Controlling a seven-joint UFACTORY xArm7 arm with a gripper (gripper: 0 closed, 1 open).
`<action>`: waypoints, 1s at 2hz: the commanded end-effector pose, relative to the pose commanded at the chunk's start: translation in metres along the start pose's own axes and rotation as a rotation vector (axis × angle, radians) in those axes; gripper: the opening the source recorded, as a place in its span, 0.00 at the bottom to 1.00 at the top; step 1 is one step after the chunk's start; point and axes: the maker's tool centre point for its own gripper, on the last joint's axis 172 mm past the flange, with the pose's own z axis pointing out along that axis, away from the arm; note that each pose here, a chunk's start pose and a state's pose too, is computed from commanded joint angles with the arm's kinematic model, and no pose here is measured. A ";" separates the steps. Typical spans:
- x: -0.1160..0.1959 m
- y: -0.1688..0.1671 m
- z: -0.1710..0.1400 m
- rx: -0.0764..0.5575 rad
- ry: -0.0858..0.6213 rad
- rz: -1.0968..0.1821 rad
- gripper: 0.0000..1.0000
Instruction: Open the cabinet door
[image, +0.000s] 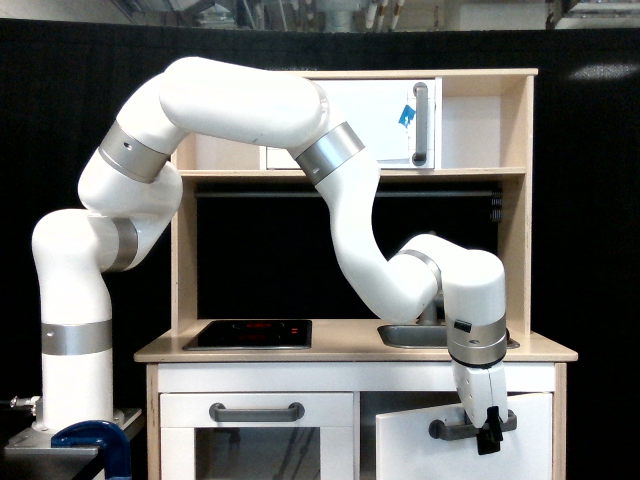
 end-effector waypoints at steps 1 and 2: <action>0.016 0.010 -0.005 0.000 0.000 0.000 1.00; 0.023 0.023 -0.009 0.000 0.000 0.000 1.00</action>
